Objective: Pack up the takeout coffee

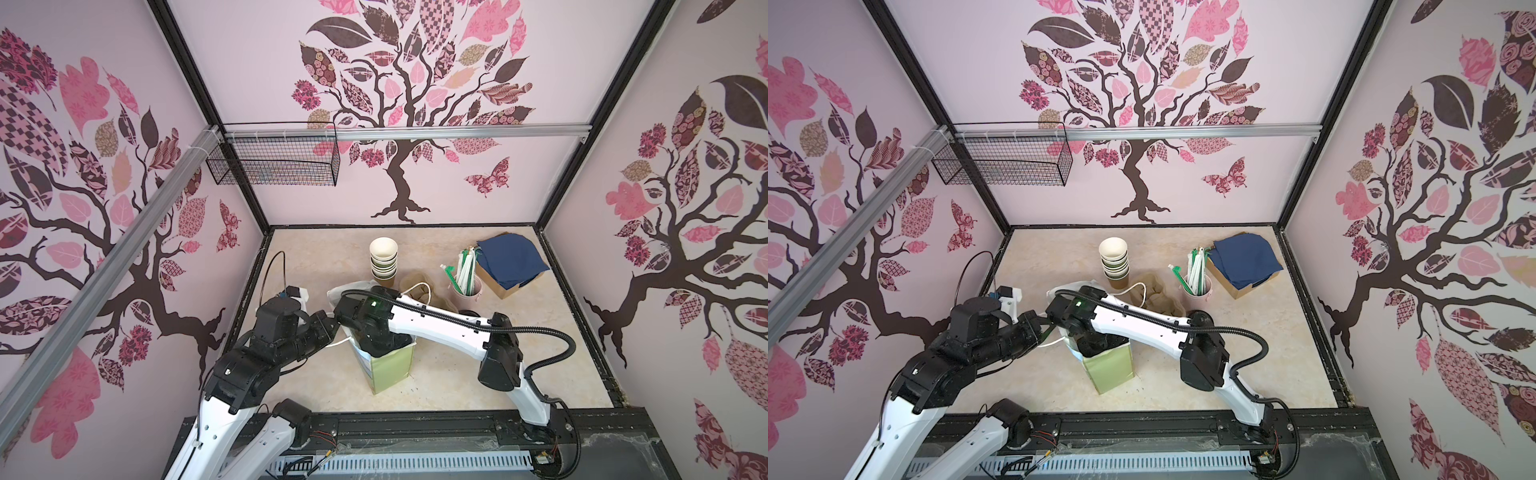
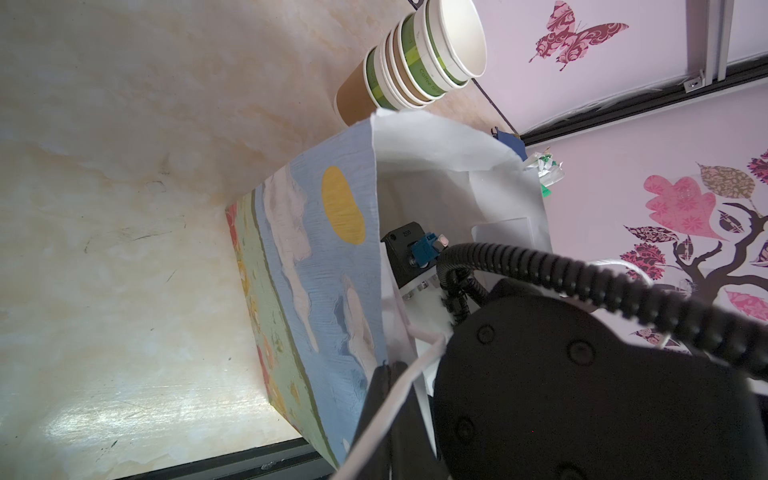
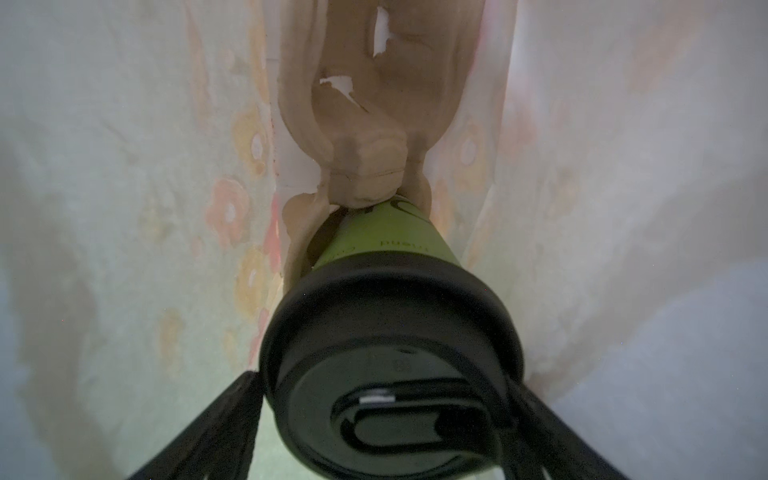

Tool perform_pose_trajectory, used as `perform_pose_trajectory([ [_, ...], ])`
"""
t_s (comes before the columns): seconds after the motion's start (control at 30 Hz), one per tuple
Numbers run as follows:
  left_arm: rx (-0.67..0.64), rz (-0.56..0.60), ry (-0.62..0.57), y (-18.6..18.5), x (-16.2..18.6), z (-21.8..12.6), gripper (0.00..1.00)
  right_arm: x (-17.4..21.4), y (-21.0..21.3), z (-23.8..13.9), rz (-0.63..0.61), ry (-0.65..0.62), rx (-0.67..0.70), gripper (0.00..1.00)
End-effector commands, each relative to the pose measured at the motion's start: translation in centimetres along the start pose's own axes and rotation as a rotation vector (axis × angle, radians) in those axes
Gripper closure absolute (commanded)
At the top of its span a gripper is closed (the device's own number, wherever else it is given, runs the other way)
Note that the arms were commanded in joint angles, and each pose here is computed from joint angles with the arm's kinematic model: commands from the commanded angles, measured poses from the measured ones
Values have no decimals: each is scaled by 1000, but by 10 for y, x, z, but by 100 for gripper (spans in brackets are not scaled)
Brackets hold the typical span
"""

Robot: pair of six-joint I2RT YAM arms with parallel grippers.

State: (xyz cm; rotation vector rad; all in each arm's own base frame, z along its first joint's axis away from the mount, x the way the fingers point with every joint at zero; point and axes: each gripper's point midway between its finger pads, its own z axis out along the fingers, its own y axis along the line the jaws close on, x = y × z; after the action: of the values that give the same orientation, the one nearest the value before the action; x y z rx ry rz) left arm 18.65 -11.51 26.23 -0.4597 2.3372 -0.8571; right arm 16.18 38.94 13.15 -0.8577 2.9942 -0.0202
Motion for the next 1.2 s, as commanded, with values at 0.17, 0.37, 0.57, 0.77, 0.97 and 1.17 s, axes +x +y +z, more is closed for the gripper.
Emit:
perform_pose_trajectory([
  [0.17, -19, 14, 13, 6, 5, -3, 100, -6, 14, -15, 22, -21, -47, 21],
  [0.37, -21, 14, 14, 7, 6, -2, 100, -3, 13, -17, 32, -14, -49, 21],
  [0.57, -15, 19, 9, 5, 4, -5, 100, -3, 12, -16, 35, -13, -45, 21],
  [0.77, 42, 69, -95, -14, -14, -36, 100, -5, 15, -11, 32, -8, -50, 21],
  [0.97, 68, 52, -128, -17, -16, -47, 99, -6, 16, -11, 32, -7, -51, 21],
  [1.17, 58, 19, -210, -21, -33, -57, 77, -4, 16, -8, 30, 0, -45, 21],
])
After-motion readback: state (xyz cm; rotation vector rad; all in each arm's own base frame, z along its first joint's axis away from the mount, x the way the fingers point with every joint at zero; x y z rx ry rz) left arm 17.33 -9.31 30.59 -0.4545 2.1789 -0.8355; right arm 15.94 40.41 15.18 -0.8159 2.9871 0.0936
